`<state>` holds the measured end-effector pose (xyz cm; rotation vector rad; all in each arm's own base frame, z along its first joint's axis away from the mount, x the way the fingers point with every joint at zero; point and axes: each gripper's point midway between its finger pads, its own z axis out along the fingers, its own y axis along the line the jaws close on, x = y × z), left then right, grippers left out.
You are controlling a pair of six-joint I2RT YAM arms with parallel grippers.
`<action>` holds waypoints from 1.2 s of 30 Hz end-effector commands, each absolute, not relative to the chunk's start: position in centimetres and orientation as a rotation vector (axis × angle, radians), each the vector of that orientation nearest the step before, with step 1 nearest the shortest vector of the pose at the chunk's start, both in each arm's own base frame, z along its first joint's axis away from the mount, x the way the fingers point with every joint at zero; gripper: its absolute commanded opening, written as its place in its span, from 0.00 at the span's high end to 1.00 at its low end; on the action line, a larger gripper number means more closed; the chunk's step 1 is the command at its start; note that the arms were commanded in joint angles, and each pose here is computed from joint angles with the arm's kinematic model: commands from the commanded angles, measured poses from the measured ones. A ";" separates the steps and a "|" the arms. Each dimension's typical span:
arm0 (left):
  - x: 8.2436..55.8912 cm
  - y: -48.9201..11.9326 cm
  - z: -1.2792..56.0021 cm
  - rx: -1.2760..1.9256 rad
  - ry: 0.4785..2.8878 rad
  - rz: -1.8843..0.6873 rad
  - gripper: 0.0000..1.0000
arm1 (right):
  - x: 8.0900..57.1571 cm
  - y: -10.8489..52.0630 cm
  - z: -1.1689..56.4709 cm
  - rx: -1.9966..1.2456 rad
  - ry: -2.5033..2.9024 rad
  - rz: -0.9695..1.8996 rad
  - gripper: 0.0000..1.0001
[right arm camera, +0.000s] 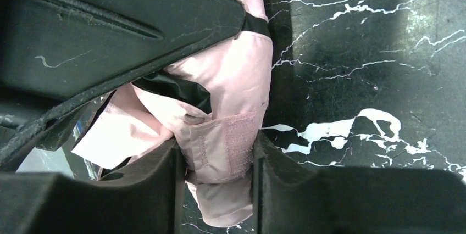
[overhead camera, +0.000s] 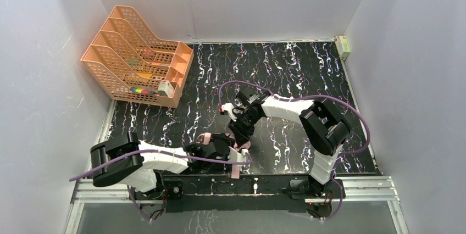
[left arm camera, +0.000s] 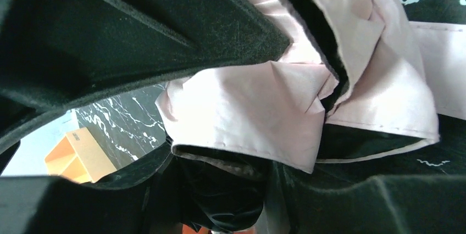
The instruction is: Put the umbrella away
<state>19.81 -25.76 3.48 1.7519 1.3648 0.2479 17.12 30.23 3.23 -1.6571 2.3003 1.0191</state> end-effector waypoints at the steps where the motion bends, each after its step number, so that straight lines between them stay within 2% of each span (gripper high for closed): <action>1: 20.0 -24.8 4.3 1.656 1.433 0.255 0.65 | 18.4 27.6 0.2 -1.674 2.399 0.722 0.67; 3: 20.0 -25.3 5.1 1.573 1.476 0.205 0.57 | 19.1 27.4 -0.1 -1.664 2.386 0.648 0.76; 6: 19.3 -26.2 6.2 1.484 1.548 0.081 0.51 | 19.9 26.9 -0.3 -1.650 2.371 0.560 0.83; 7: 19.0 -26.5 6.7 1.453 1.563 0.034 0.40 | 20.0 26.7 -0.4 -1.641 2.367 0.535 0.84; 9: 18.2 -27.0 7.7 1.399 1.587 -0.067 0.31 | 20.8 26.7 -0.2 -1.606 2.343 0.491 0.86; 14: 15.8 -27.8 11.2 1.332 1.572 -0.307 0.29 | 22.5 26.3 0.2 -1.531 2.295 0.377 0.89; 18: 14.3 -27.1 13.8 1.243 1.565 -0.451 0.28 | 23.6 25.5 0.0 -1.513 2.281 0.267 0.88; 22: 15.4 -24.8 17.5 0.988 1.580 -0.464 0.27 | 24.0 25.4 -0.4 -1.572 2.173 0.174 0.90; 27: 18.3 -20.6 23.6 0.515 1.596 -0.462 0.13 | 23.6 25.8 -0.5 -1.686 1.974 0.102 0.90; 30: 19.1 -18.4 26.7 0.336 1.532 -0.501 0.11 | 22.7 25.6 -0.9 -1.789 1.845 0.093 0.91; 36: 20.9 -16.8 27.6 0.255 1.590 -0.390 0.09 | 20.5 25.7 -0.5 -1.962 1.655 0.104 0.92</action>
